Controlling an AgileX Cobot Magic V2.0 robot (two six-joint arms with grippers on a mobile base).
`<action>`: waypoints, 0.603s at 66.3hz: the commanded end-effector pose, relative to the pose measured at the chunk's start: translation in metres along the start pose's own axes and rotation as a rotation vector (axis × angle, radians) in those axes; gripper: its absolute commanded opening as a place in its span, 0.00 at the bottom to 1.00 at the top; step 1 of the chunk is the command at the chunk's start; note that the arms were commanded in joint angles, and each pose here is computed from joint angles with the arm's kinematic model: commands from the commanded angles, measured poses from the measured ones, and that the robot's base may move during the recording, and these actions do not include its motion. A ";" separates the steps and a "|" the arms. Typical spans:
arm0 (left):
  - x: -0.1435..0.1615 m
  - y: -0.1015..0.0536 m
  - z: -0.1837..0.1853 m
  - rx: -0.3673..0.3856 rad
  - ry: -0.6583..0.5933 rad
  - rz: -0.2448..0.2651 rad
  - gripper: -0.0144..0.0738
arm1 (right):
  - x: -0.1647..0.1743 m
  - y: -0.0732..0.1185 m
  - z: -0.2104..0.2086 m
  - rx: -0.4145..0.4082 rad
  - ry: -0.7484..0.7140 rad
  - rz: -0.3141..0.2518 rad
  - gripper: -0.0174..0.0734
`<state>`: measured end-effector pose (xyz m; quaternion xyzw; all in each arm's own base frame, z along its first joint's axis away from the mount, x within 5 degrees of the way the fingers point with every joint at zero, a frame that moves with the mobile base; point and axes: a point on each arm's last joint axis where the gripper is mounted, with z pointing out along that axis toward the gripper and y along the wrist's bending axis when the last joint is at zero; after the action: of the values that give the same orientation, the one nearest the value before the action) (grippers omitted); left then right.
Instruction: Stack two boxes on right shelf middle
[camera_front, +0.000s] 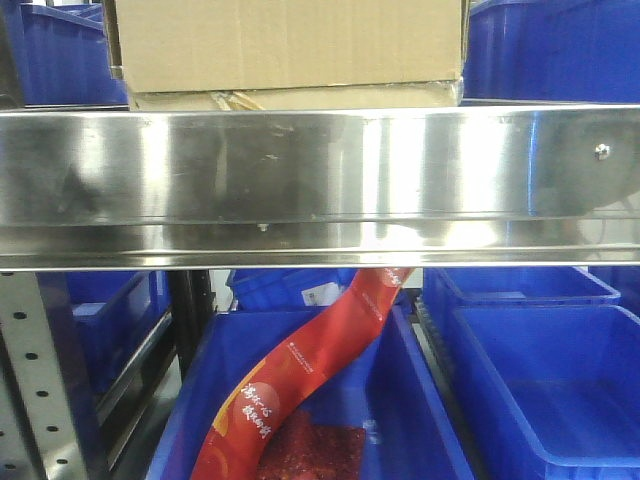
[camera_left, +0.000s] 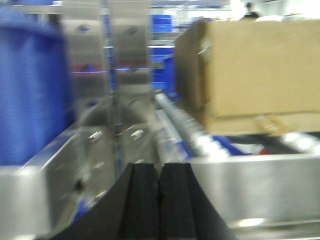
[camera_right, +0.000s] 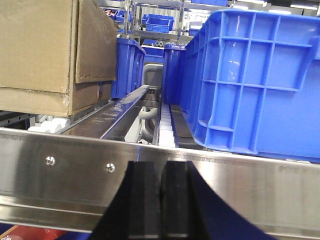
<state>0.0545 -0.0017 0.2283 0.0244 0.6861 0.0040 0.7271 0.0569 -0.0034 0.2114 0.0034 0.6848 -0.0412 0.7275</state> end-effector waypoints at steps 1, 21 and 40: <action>0.013 0.002 0.000 -0.040 0.004 0.002 0.06 | -0.002 0.000 -0.001 0.006 -0.030 -0.004 0.01; 0.016 0.002 0.001 -0.053 -0.021 -0.011 0.06 | -0.002 0.000 -0.001 0.006 -0.030 -0.004 0.01; 0.016 0.002 0.001 -0.053 -0.021 -0.011 0.06 | -0.003 0.000 -0.001 0.007 -0.032 -0.004 0.01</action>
<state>0.0569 0.0011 0.2099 0.0069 0.6878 0.0211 0.7255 0.0569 -0.0034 0.2110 0.0034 0.6849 -0.0412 0.7275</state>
